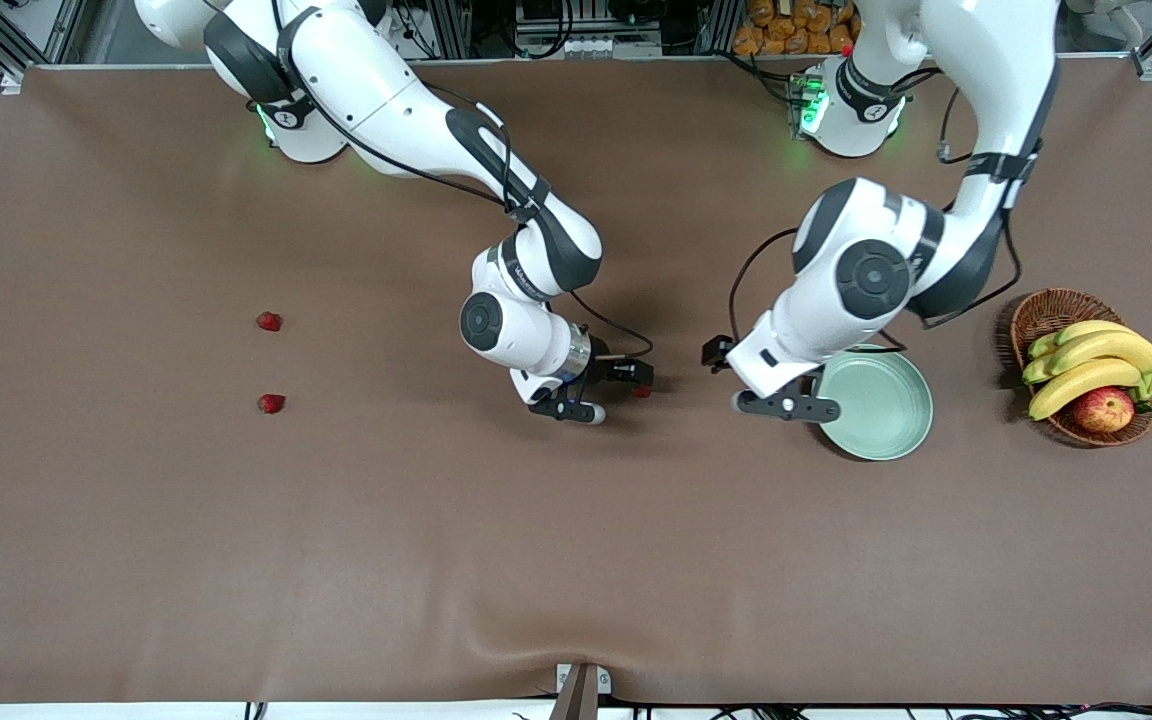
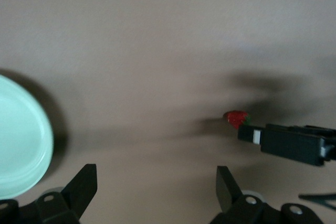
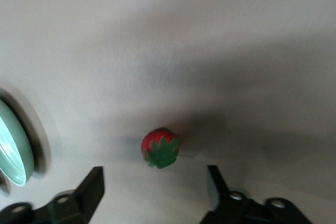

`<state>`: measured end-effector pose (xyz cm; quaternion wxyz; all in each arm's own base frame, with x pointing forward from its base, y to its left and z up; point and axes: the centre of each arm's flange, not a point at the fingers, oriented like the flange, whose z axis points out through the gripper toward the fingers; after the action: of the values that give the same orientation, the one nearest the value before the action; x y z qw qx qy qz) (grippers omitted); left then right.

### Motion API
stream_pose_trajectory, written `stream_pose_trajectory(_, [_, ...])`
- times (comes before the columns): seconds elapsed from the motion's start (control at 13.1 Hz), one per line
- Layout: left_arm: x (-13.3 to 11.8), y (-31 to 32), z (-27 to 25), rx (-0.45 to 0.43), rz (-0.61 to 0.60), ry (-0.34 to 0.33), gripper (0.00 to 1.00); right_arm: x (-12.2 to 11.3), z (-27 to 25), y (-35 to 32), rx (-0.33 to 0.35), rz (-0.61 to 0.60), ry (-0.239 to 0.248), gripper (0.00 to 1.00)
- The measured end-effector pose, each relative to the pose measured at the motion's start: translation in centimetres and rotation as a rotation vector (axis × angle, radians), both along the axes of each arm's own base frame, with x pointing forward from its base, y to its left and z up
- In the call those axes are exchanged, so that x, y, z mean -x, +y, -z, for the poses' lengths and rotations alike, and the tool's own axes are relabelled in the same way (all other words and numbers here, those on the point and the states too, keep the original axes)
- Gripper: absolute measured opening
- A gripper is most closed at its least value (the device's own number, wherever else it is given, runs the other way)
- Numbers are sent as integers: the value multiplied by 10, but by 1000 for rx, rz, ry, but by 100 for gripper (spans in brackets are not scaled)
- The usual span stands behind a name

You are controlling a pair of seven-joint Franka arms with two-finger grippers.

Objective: Collect all strawberries into plate
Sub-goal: 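Set the strawberry mid-table with the right gripper while the left gripper approaches, then grasp the strawberry with the left gripper while the right gripper reaches another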

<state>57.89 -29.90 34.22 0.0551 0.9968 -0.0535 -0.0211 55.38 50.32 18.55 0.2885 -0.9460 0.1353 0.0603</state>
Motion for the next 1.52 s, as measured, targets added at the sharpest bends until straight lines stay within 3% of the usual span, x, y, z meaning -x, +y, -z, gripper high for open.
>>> stream_pose_trajectory(0.08, [-1,-6,8,5,-16,-10,100,-13,-3,-14,6,23,-9,100])
stream_pose_trajectory(0.23, [-1,-16,23,9,-48,-7,100,-52,-13,-68,16,89,-6,100])
stream_pose_trajectory(0.38, [2,-38,34,15,-104,1,100,-88,-27,-146,34,102,45,100])
stream_pose_trajectory(0.53, [6,-70,50,14,-192,-2,100,-109,-39,-237,60,72,117,100])
stream_pose_trajectory(0.68, [7,-91,76,-13,-293,-9,100,-117,-43,-327,115,0,159,100])
stream_pose_trajectory(1.07, [10,-100,129,-67,-651,34,100,-117,-39,-498,246,-141,162,100])
stream_pose_trajectory(1.37, [23,-115,142,-90,-858,65,97,-115,-38,-514,433,-295,149,100])
stream_pose_trajectory(1.52, [34,-127,151,-112,-905,61,92,-112,-34,-513,463,-326,157,100])
